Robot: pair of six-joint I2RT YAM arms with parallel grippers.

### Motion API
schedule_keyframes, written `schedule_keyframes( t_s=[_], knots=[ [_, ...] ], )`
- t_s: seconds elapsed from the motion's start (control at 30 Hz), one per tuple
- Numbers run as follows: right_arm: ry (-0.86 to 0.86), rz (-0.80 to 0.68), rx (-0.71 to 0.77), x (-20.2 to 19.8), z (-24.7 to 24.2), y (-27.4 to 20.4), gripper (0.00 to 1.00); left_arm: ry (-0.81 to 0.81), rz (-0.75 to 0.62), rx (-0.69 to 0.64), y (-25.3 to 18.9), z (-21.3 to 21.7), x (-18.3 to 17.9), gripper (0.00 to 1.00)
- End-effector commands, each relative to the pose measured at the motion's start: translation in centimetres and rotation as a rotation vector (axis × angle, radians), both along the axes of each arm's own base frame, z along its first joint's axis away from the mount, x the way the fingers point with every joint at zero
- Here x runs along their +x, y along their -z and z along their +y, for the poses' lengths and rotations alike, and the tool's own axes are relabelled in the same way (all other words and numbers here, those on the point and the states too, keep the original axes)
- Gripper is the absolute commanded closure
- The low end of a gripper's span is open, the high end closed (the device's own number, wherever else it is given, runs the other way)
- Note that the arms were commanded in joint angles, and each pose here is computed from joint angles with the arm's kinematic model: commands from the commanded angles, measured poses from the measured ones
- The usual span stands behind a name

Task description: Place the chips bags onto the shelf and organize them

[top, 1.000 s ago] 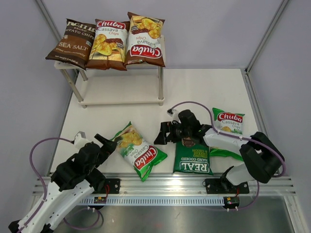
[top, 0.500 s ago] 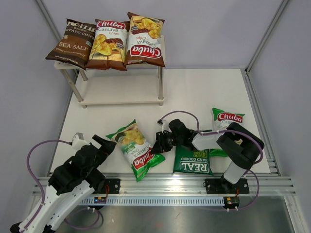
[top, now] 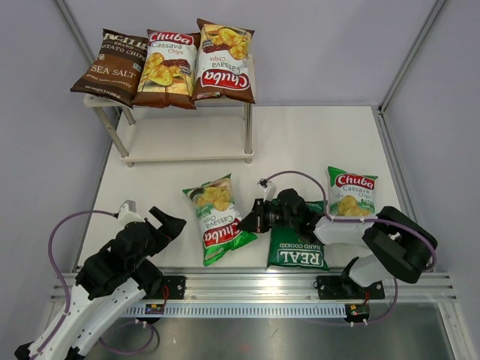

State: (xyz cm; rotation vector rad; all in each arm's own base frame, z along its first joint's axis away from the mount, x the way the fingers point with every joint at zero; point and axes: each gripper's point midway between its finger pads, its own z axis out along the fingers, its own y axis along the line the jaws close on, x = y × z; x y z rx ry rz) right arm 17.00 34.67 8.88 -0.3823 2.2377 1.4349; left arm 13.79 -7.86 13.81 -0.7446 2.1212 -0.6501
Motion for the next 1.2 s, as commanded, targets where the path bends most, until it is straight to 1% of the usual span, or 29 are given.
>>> schedule_keyframes(
  t_s=[0.0, 0.07, 0.1, 0.17, 0.2, 0.27, 0.3, 0.33, 0.37, 0.4, 0.43, 0.53, 0.6, 0.63, 0.73, 0.77, 0.83, 0.87, 0.93, 1.03, 1.07, 1.13, 1.17],
  knots=[
    [0.145, -0.143, 0.180, 2.5, 0.2, -6.8, 1.00, 0.107, -0.075, -0.047, -2.6, -2.1, 0.4, 0.01],
    [0.212, -0.134, 0.208, 2.9, -0.6, -7.6, 1.00, 0.133, -0.084, -0.067, -2.8, -2.9, 0.6, 0.01],
    [0.272, -0.152, 0.233, 3.6, -1.2, -8.7, 1.00, 0.162, -0.085, -0.088, -2.9, -3.5, 0.4, 0.01],
    [0.331, -0.140, 0.279, 3.9, -2.0, -9.7, 1.00, 0.193, -0.109, -0.133, -3.6, -4.5, 0.6, 0.01],
    [0.381, -0.147, 0.301, 4.3, -2.7, -10.4, 1.00, 0.226, -0.101, -0.155, -3.3, -5.2, 0.3, 0.01],
    [0.425, -0.129, 0.337, 4.6, -3.3, -11.3, 1.00, 0.253, -0.132, -0.214, -4.1, -6.2, 0.4, 0.01],
    [0.467, -0.133, 0.362, 4.9, -3.9, -11.9, 1.00, 0.292, -0.115, -0.235, -3.4, -7.0, 0.1, 0.01],
    [0.481, -0.121, 0.377, 4.9, -4.2, -12.1, 1.00, 0.318, -0.157, -0.281, -4.4, -7.9, 0.3, 0.01],
    [0.537, -0.111, 0.407, 5.5, -4.8, -12.7, 1.00, 0.343, -0.172, -0.323, -4.7, -8.5, 0.2, 0.01],
    [0.557, -0.106, 0.422, 5.5, -5.2, -12.9, 1.00, 0.393, -0.160, -0.352, -3.8, -9.5, -0.2, 0.01],
    [0.576, -0.099, 0.438, 5.6, -5.5, -13.2, 1.00, 0.415, -0.216, -0.421, -5.2, -10.4, 0.1, 0.01],
    [0.647, -0.057, 0.490, 6.0, -6.2, -13.6, 1.00, 0.476, -0.303, -0.553, -6.4, -12.1, 0.2, 0.01],
    [0.701, -0.026, 0.534, 6.2, -6.6, -14.1, 1.00, 0.482, -0.354, -0.590, -7.0, -12.3, 0.5, 0.01],
    [0.704, -0.012, 0.542, 5.9, -6.4, -14.2, 1.00, 0.483, -0.403, -0.605, -7.8, -12.3, 0.7, 0.01],
    [0.758, 0.001, 0.572, 5.9, -6.6, -14.9, 1.00, 0.448, -0.486, -0.595, -8.9, -11.9, 1.6, 0.01],
    [0.755, 0.009, 0.579, 5.3, -6.3, -15.1, 1.00, 0.437, -0.496, -0.588, -8.7, -11.8, 1.9, 0.01],
    [0.800, 0.009, 0.601, 5.3, -6.5, -15.8, 1.00, 0.400, -0.523, -0.578, -9.0, -11.4, 2.7, 0.01],
    [0.789, 0.013, 0.597, 4.6, -6.0, -15.8, 1.00, 0.397, -0.529, -0.575, -9.0, -11.5, 2.9, 0.01],
    [0.840, 0.006, 0.601, 4.8, -6.2, -16.2, 1.00, 0.385, -0.539, -0.591, -9.2, -11.6, 3.3, 0.01],
    [0.837, 0.011, 0.600, 4.3, -5.1, -16.8, 1.00, 0.397, -0.515, -0.586, -8.8, -12.4, 3.8, 0.01],
    [0.825, 0.014, 0.595, 4.0, -4.2, -17.0, 1.00, 0.402, -0.470, -0.567, -7.8, -12.8, 4.1, 0.01],
    [0.818, -0.010, 0.597, 3.7, -3.8, -17.7, 1.00, 0.440, -0.470, -0.553, -8.5, -13.4, 3.9, 0.01],
    [0.828, -0.019, 0.570, 3.7, -3.9, -17.4, 1.00, 0.429, -0.449, -0.528, -8.1, -13.3, 4.1, 0.01]
  ],
)
